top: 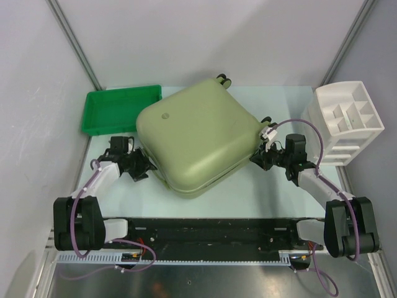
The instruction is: Open, take out, and arrange the luggage
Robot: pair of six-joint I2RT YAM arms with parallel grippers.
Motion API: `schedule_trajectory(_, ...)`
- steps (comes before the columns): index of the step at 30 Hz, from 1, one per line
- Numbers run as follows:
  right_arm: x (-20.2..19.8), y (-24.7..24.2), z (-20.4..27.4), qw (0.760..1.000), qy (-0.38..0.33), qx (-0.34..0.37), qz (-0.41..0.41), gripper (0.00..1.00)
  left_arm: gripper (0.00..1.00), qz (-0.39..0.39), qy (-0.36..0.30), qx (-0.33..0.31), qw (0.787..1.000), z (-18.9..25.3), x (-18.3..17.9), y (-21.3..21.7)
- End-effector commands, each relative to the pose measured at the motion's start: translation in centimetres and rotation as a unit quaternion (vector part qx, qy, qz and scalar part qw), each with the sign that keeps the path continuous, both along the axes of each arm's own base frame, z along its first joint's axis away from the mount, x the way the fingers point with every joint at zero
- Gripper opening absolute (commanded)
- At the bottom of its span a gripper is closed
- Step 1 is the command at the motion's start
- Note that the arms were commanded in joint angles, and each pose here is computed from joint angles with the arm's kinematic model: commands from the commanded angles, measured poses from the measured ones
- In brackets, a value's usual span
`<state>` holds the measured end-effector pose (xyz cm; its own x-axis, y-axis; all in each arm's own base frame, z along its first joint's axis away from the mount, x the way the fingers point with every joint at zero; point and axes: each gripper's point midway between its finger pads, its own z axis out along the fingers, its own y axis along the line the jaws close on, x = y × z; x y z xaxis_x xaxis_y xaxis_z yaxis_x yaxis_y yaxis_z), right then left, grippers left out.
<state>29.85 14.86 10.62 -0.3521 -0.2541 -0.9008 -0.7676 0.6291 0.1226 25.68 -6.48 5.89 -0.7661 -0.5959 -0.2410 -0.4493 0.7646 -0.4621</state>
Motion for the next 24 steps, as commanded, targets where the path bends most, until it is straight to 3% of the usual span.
schedule_trajectory(1,0.2,0.9,-0.8,1.0,-0.01,0.0,0.029,0.18,0.54,0.007,-0.01,0.004,1.0,-0.6,1.1,0.1)
schedule_trajectory(7,0.8,0.9,-1.1,0.999,-0.023,-0.001,0.025,0.25,0.46,0.008,-0.012,-0.006,1.0,-0.8,1.9,-0.2)
schedule_trajectory(11,1.3,0.5,-0.5,0.999,-0.049,0.002,0.007,0.21,0.45,0.011,-0.02,-0.018,1.0,-0.6,2.3,-0.6)
schedule_trajectory(14,1.4,0.3,0.3,0.998,-0.067,0.01,0.006,0.07,0.36,0.013,-0.023,-0.021,0.999,-0.6,2.5,-0.6)
schedule_trajectory(16,1.3,0.0,0.8,0.998,-0.068,0.016,0.003,0.0,0.22,0.017,-0.025,-0.022,0.999,-0.4,2.5,-0.6)
schedule_trajectory(17,1.2,0.0,1.1,0.997,-0.071,0.018,0.005,0.0,0.12,0.025,-0.026,-0.021,0.999,-0.4,2.6,-0.1)
schedule_trajectory(19,1.0,-0.4,1.5,0.997,-0.077,0.012,0.0,0.0,0.0,0.033,-0.031,-0.005,0.999,-0.3,2.7,1.1)
schedule_trajectory(24,0.8,-2.5,1.6,0.995,-0.084,-0.033,-0.039,0.0,0.0,0.054,-0.013,0.081,0.995,0.0,2.1,6.3)
